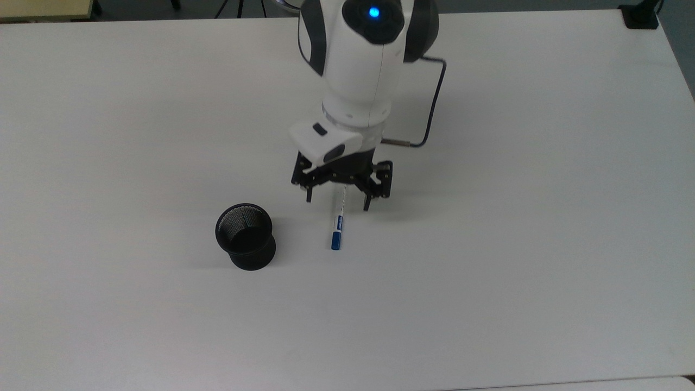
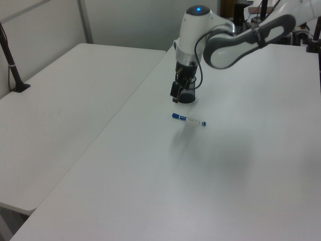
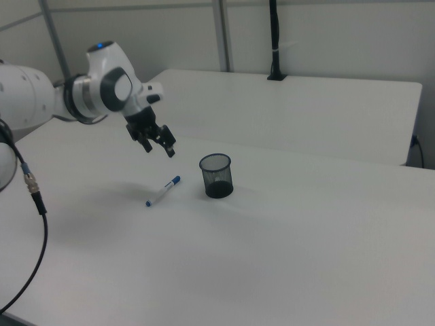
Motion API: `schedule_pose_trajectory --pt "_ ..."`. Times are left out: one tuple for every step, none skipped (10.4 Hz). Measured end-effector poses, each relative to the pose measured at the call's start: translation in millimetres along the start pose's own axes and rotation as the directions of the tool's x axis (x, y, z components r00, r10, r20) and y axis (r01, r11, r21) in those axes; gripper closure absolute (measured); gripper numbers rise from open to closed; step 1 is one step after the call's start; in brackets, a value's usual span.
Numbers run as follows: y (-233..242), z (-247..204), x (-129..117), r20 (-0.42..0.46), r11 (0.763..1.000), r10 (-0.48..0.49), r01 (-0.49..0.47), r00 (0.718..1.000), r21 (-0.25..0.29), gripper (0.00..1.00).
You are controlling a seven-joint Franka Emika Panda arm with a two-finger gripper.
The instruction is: Remove the marker
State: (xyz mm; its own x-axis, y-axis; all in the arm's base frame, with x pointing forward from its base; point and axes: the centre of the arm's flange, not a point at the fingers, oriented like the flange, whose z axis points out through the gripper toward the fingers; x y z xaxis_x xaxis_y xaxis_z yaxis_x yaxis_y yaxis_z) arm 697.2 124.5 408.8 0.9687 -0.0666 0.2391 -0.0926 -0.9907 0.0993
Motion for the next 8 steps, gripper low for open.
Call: schedule_pose_trajectory --pt "5 -23 -4 0.026 1.000 0.000 0.000 1.000 -0.020 0.00" --pt "10 -47 -10 0.058 0.999 -0.011 0.014 0.998 -0.041 0.00" --pt "17 -71 -18 0.096 0.998 -0.019 0.025 0.995 -0.061 0.00" --pt "22 -93 -26 0.133 0.998 -0.023 0.031 0.991 -0.057 0.00" --pt "27 -112 -35 0.178 0.998 -0.043 0.050 0.983 -0.037 0.00" --pt "33 -130 -46 0.230 0.997 -0.072 0.078 0.970 -0.018 0.00" --pt "43 -147 -55 0.262 0.996 -0.085 0.092 0.961 -0.013 0.00" --pt "53 -161 -61 0.266 0.995 -0.088 0.094 0.960 -0.012 0.00"
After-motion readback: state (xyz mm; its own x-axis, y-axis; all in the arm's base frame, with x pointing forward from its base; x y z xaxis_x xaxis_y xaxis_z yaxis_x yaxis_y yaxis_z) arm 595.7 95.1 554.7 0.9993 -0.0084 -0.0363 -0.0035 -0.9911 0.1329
